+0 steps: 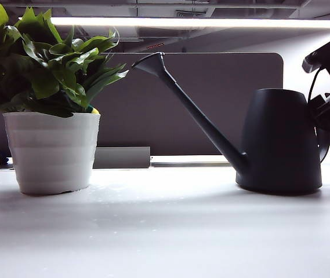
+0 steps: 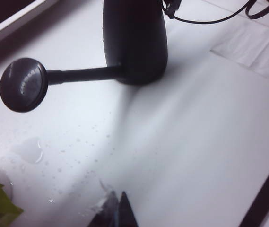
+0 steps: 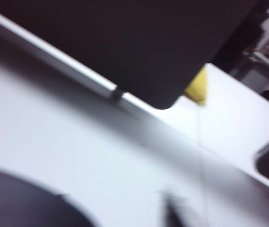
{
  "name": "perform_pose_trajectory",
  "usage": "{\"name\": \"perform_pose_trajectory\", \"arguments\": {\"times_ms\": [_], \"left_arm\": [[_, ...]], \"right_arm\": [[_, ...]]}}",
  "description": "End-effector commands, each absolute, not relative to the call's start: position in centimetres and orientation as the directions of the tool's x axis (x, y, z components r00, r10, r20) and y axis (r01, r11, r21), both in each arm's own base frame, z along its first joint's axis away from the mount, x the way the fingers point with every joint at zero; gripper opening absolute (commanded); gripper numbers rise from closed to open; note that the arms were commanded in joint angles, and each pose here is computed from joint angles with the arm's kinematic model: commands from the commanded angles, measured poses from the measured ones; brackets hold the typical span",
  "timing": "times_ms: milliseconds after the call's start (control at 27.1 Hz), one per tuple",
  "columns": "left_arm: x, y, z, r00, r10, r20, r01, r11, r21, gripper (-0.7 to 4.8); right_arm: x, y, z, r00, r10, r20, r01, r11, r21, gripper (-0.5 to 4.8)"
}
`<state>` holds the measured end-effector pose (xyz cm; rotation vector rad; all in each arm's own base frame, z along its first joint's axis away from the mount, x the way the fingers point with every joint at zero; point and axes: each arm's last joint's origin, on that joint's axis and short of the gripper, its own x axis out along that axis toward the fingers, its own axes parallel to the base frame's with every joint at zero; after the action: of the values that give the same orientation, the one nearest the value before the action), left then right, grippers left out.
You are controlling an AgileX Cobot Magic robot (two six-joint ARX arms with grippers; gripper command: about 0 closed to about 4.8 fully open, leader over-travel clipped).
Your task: Pick up the watering can from the table, water the potted plant, and put the can back.
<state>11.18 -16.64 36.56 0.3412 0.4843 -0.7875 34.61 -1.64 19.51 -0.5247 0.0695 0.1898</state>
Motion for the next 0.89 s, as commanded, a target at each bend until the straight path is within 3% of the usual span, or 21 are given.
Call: {"name": "perform_pose_trajectory", "arguments": {"times_ms": [37, 185, 369, 554, 886], "left_arm": [[11.1, -16.6, 36.7, 0.61, -0.59, -0.529, 0.735, 0.671, 0.099, -0.06], [11.1, -16.5, 36.6, 0.607, -0.586, -0.536, 0.734, 0.672, 0.097, -0.06], [11.1, -16.5, 36.6, 0.613, -0.582, -0.534, 0.73, 0.676, 0.101, -0.06], [11.2, -16.0, 36.9, 0.699, -0.503, -0.508, 0.651, 0.742, 0.161, -0.06], [12.0, -12.7, 38.8, 0.83, -0.391, -0.399, 0.515, 0.812, 0.276, -0.06]], "right_arm": [[34.7, -1.5, 20.1, 0.98, 0.184, -0.08, -0.2, 0.846, -0.494, 0.77], [34.7, -1.5, 20.0, 0.979, 0.184, -0.092, -0.205, 0.847, -0.49, -0.05], [34.7, -1.6, 20.2, 0.981, 0.179, -0.08, -0.194, 0.848, -0.494, -0.05], [34.2, -1.1, 21.9, 0.99, 0.141, -0.013, -0.128, 0.854, -0.504, -0.05], [32.6, 1.7, 30.6, 0.972, 0.191, 0.136, -0.095, 0.851, -0.517, -0.05]]}}
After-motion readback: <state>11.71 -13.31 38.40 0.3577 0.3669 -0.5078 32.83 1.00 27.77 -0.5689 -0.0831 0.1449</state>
